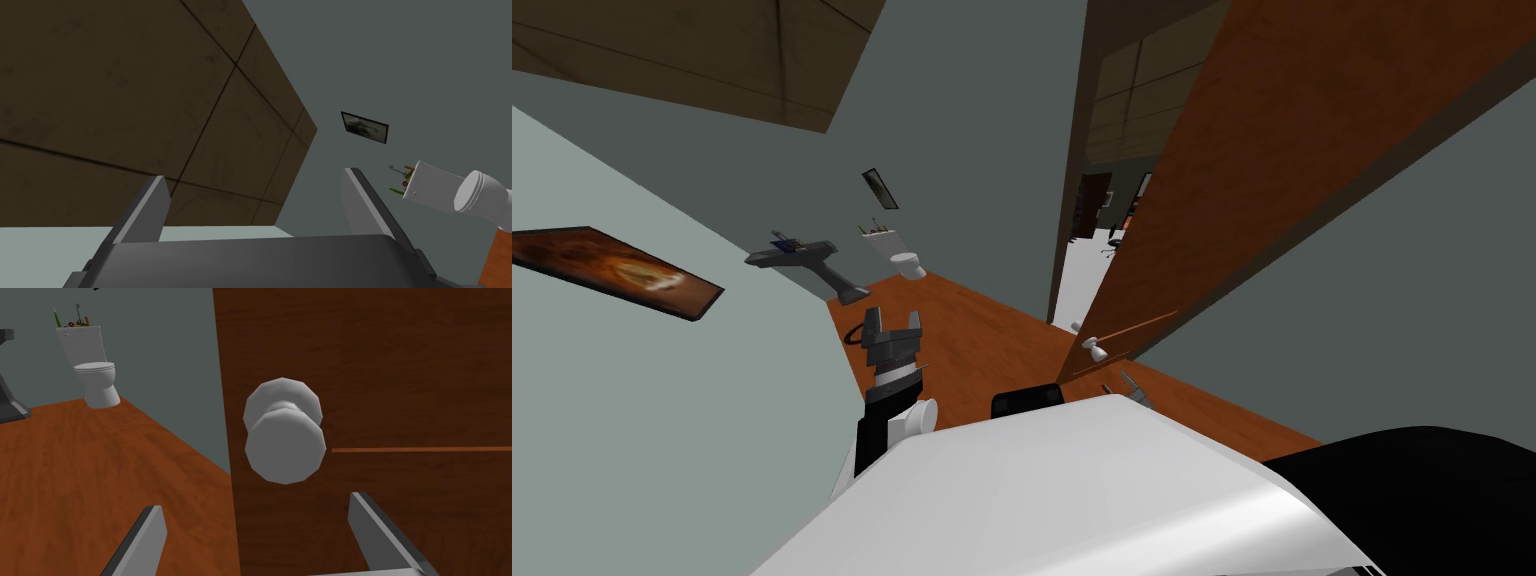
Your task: Pull the door open
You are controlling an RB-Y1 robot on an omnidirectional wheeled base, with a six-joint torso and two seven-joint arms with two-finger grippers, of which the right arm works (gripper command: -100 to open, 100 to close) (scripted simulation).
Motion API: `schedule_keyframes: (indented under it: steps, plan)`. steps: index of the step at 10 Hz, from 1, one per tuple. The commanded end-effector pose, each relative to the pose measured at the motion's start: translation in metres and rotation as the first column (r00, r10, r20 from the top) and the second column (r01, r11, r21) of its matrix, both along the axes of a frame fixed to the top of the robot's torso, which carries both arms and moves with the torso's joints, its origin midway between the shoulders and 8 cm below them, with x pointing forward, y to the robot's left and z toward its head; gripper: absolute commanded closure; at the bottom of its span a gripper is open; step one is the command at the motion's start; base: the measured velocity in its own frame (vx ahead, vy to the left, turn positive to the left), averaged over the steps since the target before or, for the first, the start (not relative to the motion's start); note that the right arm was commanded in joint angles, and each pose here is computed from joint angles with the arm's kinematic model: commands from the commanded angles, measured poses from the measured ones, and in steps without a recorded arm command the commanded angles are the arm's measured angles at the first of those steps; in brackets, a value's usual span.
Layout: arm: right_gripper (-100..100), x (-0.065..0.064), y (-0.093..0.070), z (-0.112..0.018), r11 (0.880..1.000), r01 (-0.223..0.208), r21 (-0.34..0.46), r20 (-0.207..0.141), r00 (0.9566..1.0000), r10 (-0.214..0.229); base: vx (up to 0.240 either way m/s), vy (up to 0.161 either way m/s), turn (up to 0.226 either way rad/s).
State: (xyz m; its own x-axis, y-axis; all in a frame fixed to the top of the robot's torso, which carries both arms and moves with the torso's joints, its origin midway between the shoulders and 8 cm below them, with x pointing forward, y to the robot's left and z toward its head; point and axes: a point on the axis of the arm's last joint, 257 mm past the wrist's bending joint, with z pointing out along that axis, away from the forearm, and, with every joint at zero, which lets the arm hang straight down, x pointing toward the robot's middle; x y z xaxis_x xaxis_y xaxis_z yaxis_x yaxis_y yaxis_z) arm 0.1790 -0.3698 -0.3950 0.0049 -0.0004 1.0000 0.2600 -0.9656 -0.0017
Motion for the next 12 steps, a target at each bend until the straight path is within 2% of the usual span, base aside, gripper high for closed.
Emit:
schedule_keyframes:
  steps: [1, 6, 7, 9, 10, 11, 12]
  plan:
    - [-100, -0.009, 0.0, 0.001, 1.0, 0.009, 0.001, 0.002, 1.0, -0.009, 0.025, 0.031, -0.096]
    - [-100, -0.029, -0.001, 0.003, 1.0, 0.03, -0.001, 0.005, 0.9995, -0.03, -0.028, 0.013, -0.071]
    - [-100, -0.027, -0.001, 0.003, 1.0, 0.028, 0.0, 0.004, 0.9996, -0.028, -0.022, -0.001, -0.009]
    - [-100, -0.015, -0.014, 0.002, 0.998, 0.06, -0.003, 0.004, 0.9982, -0.06, 0.167, 0.04, 0.184]
    - [-100, -0.003, -0.028, 0.002, 0.996, 0.094, -0.003, 0.005, 0.9956, -0.094, 0.197, 0.096, 0.283]
    - [-100, 0.0, -0.031, 0.002, 0.995, 0.102, -0.003, 0.005, 0.9947, -0.102, 0.113, 0.054, 0.161]
    - [-100, 0.008, -0.041, 0.003, 0.992, 0.126, -0.002, 0.006, 0.992, -0.126, 0.038, 0.005, 0.167]
